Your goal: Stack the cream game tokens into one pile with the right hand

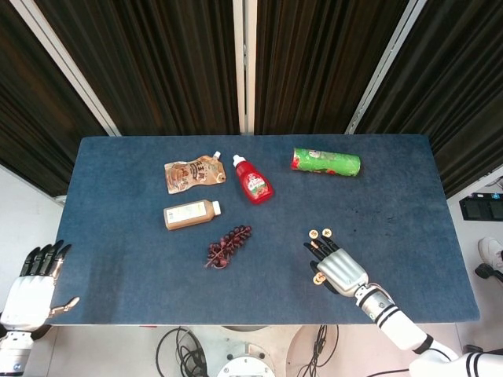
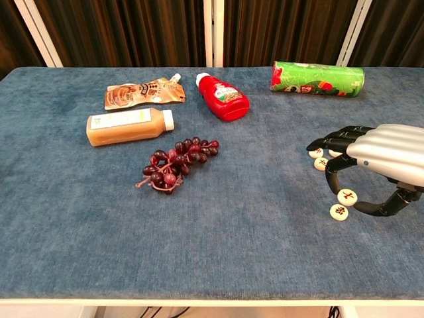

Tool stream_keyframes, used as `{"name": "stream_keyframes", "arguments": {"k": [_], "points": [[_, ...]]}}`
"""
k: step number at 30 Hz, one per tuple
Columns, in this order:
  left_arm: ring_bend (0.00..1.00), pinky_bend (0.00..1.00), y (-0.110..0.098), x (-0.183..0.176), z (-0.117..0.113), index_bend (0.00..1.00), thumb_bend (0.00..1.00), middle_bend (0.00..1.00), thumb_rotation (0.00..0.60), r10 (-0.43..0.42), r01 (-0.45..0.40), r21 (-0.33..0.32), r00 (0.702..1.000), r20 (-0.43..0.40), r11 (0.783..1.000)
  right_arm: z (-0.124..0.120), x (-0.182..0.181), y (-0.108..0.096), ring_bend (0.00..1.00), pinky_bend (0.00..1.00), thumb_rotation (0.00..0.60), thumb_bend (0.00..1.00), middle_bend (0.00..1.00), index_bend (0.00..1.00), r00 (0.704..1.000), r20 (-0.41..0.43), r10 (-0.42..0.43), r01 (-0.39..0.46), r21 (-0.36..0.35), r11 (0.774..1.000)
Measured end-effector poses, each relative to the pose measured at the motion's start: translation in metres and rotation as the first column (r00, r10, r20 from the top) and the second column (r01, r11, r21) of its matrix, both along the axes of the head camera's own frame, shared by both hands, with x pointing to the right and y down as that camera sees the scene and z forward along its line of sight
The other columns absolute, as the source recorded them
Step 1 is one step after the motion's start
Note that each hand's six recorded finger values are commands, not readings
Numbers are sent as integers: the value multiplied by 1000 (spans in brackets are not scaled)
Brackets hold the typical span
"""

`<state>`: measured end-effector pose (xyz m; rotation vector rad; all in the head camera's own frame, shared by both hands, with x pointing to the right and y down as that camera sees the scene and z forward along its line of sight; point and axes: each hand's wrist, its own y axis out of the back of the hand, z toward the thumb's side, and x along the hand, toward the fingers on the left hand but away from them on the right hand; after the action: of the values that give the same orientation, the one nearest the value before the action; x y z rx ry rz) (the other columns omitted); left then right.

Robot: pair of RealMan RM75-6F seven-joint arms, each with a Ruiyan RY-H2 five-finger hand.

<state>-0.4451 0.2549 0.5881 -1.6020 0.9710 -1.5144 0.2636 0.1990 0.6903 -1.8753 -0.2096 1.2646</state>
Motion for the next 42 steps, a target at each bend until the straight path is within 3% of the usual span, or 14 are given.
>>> {"name": "stream_keyframes", "arguments": {"k": [18, 42], "points": [[0, 0, 2, -3, 0, 0, 113, 0, 600, -6, 6, 3, 1000, -3, 1000, 11, 2, 13, 0, 0, 600, 304, 36, 508, 1000, -21, -8, 8, 16, 1000], [0, 0, 1, -3, 0, 0, 114, 0, 600, 1, -1, 1, 1000, -3, 1000, 18, 1, 15, 0, 0, 600, 303, 35, 471, 1000, -20, 10, -10, 12, 1000]]}}
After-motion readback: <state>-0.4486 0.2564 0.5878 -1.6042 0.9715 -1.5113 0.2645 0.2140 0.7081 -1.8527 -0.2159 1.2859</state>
